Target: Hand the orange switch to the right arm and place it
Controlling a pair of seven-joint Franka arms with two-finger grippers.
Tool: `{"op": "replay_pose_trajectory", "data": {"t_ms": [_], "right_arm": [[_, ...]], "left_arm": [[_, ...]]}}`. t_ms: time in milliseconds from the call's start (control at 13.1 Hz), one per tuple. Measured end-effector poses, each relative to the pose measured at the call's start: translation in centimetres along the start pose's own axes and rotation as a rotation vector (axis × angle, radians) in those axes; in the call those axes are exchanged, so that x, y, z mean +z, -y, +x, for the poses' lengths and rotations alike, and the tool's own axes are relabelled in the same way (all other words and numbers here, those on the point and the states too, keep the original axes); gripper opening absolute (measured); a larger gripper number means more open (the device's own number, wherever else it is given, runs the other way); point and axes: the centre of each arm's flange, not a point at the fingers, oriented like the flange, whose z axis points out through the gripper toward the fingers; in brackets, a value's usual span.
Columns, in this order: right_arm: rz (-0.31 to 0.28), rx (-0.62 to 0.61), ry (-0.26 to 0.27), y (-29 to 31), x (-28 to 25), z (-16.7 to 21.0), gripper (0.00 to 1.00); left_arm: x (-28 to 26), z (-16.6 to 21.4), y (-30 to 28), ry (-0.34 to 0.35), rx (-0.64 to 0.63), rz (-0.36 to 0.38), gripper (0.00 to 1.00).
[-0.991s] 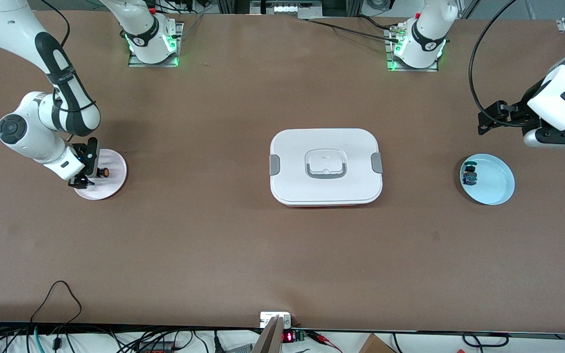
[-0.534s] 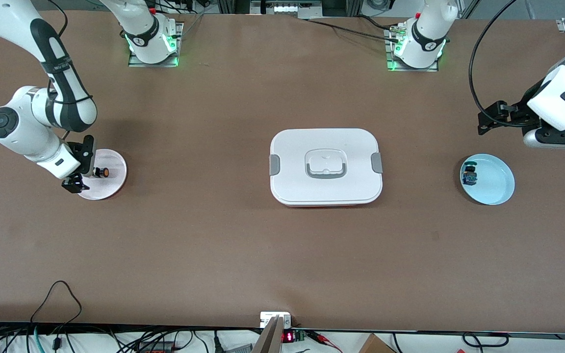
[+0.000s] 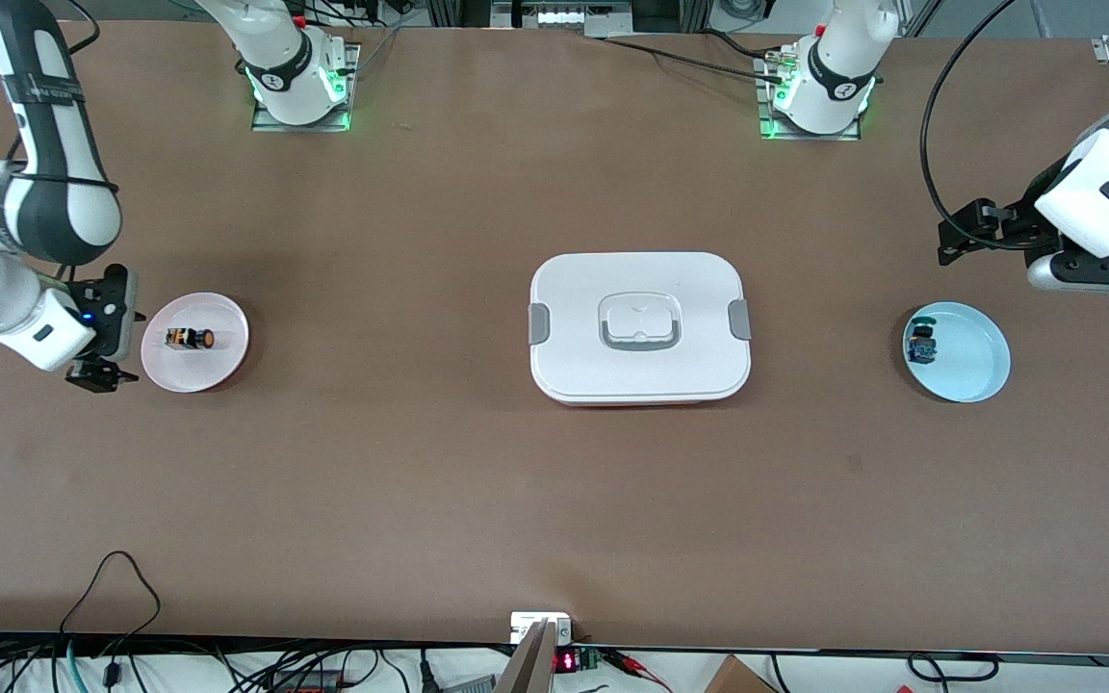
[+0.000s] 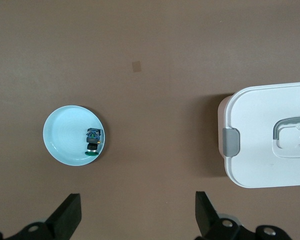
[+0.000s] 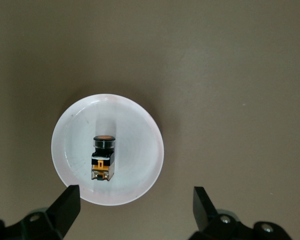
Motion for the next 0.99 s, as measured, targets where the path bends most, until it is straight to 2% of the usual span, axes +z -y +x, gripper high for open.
{"op": "replay_pose_trajectory", "data": {"t_ms": [305,610,991], "right_arm": [[0.025,0.014,-0.006,-0.7,-2.4,0.4,1.0],[0.044,0.097,-0.008,-1.4,-6.0,0.5,1.0],[0.036,0.252,-0.001,-2.7,-12.4,5.1,1.0]], "left_arm": [[0.1,0.0,0.1,0.001,-0.001,0.0,1.0],[0.1,0.1,0.1,0.002,-0.001,0.0,1.0],[0.1,0.1,0.1,0.002,-0.001,0.0,1.0]]}}
